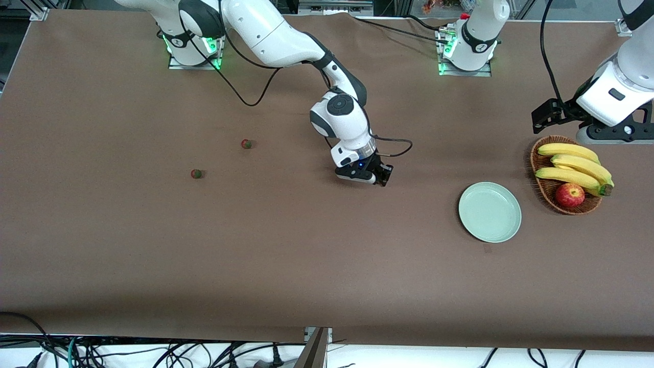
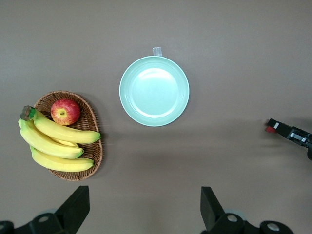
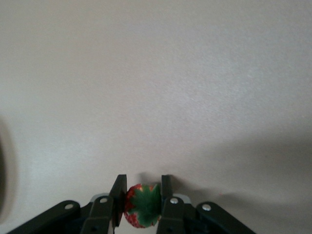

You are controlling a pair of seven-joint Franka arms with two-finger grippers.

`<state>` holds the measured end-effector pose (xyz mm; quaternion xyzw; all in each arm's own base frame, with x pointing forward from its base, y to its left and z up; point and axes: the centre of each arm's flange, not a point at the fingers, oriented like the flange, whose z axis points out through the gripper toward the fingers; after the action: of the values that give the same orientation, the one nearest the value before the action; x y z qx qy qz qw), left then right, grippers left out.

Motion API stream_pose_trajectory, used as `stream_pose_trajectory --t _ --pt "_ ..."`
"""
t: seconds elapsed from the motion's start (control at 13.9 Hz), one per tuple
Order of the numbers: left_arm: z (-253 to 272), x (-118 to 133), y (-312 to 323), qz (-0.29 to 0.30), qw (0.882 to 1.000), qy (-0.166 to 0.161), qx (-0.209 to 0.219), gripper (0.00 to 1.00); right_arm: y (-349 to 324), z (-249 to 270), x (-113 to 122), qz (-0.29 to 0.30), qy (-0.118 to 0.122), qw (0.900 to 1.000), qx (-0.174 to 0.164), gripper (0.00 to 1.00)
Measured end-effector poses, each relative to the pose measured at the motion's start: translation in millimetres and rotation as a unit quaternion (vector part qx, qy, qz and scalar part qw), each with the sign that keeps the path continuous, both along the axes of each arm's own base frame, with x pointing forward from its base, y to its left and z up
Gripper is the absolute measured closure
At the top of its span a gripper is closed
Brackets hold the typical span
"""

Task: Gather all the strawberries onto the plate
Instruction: 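Set the strawberry on the table with the right gripper while the left gripper approaches, then grasp the strawberry with the left gripper while the right gripper reaches another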

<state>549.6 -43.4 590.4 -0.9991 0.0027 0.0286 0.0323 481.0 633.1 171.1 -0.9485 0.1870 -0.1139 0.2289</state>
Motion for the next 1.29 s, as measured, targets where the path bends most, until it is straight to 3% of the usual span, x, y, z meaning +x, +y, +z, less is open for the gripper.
stream_pose_trajectory --t 0.14,0.22,0.58,0.72,0.93,1.08,1.29 --pt "0 0 0 0.000 1.000 0.000 0.000 0.00 -1 6 6 -0.002 -0.006 1.000 0.003 0.67" --pt "0 0 0 0.000 1.000 0.000 0.000 0.00 -1 7 7 -0.003 -0.007 1.000 0.003 0.63" --pt "-1 0 0 0.000 1.000 0.001 0.000 0.00 -2 24 15 -0.006 -0.002 1.000 -0.006 0.14" --pt "-12 3 -5 -0.005 1.000 0.012 -0.002 0.00 -14 50 34 -0.006 0.011 1.000 -0.028 0.14" --pt "-58 16 -33 -0.029 0.998 0.056 -0.012 0.00 -65 106 83 0.030 0.032 0.995 -0.087 0.14" --pt "-97 26 -58 -0.044 0.995 0.086 -0.034 0.00 -115 134 115 0.076 0.057 0.986 -0.135 0.14" --pt "-155 48 -87 -0.051 0.991 0.091 -0.079 0.00 -197 144 146 0.130 0.104 0.968 -0.187 0.14"
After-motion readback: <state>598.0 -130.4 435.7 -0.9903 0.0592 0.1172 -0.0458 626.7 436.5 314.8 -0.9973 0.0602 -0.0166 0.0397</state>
